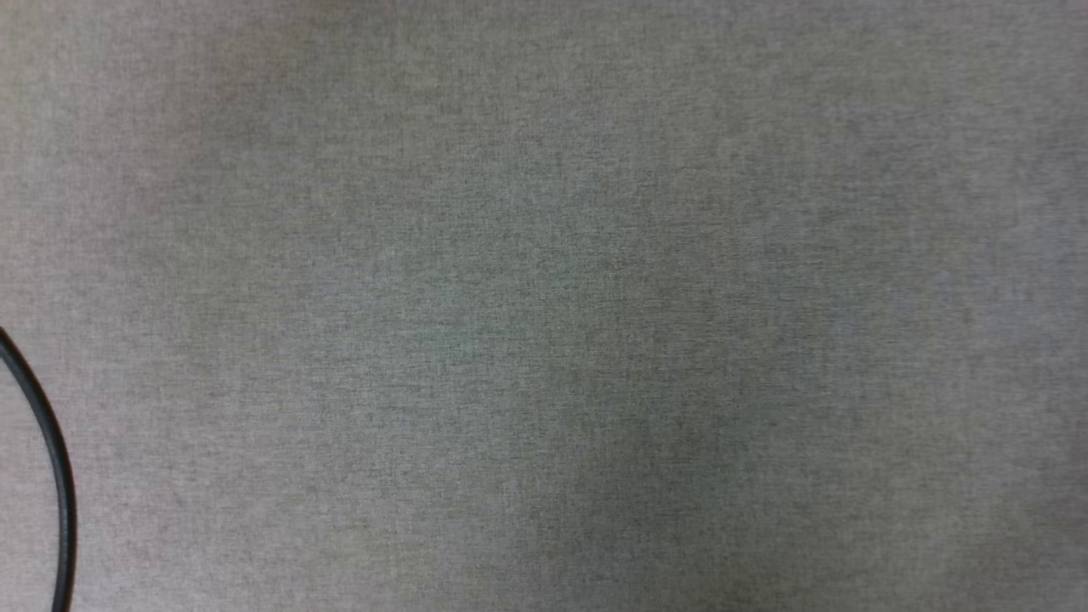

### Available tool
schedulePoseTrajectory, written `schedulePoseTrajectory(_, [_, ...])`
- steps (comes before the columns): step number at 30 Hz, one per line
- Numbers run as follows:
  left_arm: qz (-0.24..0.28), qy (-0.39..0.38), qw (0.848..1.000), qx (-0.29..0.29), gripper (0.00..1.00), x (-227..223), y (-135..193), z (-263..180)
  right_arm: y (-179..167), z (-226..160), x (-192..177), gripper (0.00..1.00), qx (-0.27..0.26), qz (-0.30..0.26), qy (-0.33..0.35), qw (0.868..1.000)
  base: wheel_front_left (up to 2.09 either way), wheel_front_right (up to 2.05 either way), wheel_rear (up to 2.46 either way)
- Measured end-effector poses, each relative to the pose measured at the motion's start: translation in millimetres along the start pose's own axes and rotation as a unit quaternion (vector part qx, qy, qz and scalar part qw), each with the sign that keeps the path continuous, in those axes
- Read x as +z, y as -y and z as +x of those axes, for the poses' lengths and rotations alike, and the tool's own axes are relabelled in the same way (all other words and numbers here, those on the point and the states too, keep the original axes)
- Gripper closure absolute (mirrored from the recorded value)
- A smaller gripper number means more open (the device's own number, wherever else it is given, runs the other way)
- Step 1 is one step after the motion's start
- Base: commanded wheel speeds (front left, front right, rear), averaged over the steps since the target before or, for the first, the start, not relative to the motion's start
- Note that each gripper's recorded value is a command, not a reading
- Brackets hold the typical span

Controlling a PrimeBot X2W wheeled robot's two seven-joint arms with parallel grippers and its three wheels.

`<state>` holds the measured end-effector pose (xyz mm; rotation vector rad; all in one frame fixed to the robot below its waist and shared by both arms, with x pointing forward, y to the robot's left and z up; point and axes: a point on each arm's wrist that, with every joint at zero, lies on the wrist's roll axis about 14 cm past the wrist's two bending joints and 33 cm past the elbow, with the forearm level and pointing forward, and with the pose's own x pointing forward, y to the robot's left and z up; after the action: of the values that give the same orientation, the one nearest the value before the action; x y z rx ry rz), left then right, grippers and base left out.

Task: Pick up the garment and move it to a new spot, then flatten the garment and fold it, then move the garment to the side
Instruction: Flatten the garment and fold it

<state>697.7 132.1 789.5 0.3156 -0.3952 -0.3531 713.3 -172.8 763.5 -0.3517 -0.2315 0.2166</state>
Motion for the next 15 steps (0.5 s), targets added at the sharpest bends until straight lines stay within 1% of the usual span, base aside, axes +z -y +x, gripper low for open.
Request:
schedulePoseTrajectory(4, [-0.007,-0.024,1.000,-0.001,1.00,-33.3,2.4,-1.5,-18.3,8.9,-31.0,1.00,0.017,-0.007,-0.021,1.000,0.00,0.00,0.00])
schedulePoseTrajectory(6, [-0.012,-0.041,0.999,-0.004,1.00,-54.9,6.4,-6.0,-29.7,8.0,-52.6,1.00,0.030,-0.007,-0.037,0.999,0.00,0.00,0.00])
schedulePoseTrajectory(9, [-0.025,-0.071,0.997,-0.013,1.00,-87.4,16.9,-17.0,-42.5,-1.0,-90.5,1.00,0.045,0.002,-0.068,0.997,0.00,0.00,0.00])
schedulePoseTrajectory(11, [-0.032,-0.084,0.996,-0.020,1.00,-103.8,25.3,-26.5,-46.7,-7.9,-103.7,1.00,0.048,0.023,-0.075,0.996,0.00,0.00,0.00])
schedulePoseTrajectory(15, [-0.048,-0.113,0.992,-0.031,1.00,-133.9,38.8,-53.1,-58.9,-26.3,-125.9,1.00,0.058,0.045,-0.091,0.993,0.00,0.00,0.00])
